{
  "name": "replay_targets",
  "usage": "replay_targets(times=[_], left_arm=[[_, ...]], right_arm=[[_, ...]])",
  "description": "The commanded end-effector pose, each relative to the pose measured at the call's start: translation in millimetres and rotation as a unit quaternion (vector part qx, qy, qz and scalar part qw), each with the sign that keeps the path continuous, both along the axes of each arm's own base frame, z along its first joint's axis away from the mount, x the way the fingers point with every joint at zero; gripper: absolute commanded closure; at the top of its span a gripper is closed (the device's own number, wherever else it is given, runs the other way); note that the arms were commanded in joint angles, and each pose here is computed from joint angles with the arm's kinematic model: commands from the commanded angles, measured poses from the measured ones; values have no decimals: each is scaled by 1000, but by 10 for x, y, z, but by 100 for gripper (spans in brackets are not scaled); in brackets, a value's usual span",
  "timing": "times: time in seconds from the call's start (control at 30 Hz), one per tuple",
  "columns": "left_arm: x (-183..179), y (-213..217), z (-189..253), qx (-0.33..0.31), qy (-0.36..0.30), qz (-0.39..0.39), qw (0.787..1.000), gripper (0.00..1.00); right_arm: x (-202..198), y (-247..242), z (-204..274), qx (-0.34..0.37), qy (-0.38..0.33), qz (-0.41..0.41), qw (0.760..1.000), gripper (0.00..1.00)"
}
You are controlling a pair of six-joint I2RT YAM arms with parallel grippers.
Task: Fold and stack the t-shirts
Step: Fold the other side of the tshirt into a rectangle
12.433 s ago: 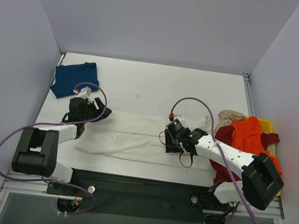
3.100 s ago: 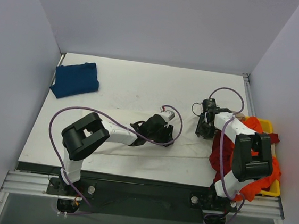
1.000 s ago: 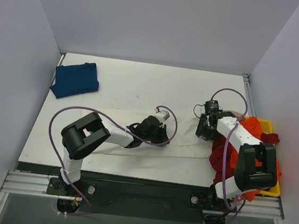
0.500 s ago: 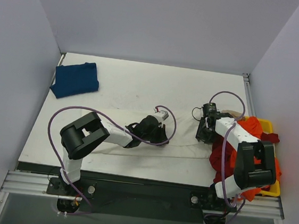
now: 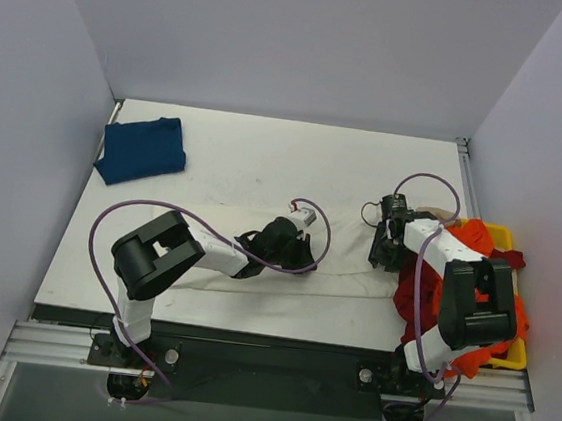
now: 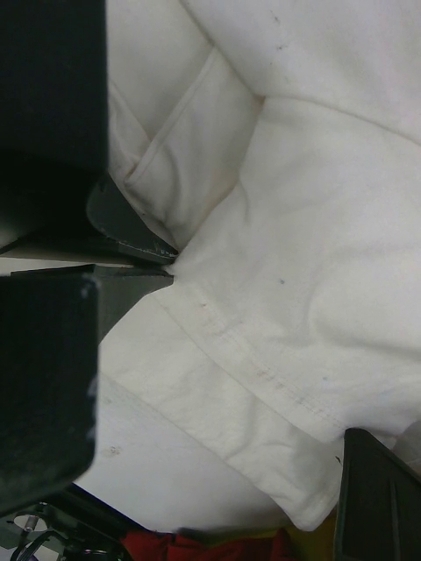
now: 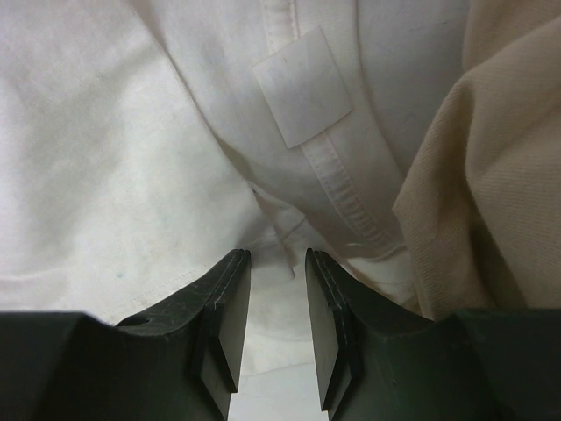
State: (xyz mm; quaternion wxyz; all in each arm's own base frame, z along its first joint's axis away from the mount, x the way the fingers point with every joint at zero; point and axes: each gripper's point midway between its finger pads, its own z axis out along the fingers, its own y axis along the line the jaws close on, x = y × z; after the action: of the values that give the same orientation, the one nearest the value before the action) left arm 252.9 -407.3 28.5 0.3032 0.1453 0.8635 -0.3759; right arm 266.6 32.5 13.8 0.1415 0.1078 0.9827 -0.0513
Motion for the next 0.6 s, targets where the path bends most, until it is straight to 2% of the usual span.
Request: replay_targets(times=[0.0, 0.17, 0.4, 0.57], left_arm=[[54, -27, 244, -26, -20, 0, 999, 100], [48, -23, 224, -24, -18, 0, 1000, 100], [49, -35, 220, -22, -18, -3, 1000, 100], [54, -14, 242, -18, -22, -3, 1000, 100]], right_arm=[[-7, -60, 41, -12, 10, -10, 1000, 68], [16, -27, -11, -6, 20, -4, 1000, 72], [-10, -9, 30, -3, 13, -1, 1000, 92], [-78, 44, 200, 8, -10, 5, 1000, 100]])
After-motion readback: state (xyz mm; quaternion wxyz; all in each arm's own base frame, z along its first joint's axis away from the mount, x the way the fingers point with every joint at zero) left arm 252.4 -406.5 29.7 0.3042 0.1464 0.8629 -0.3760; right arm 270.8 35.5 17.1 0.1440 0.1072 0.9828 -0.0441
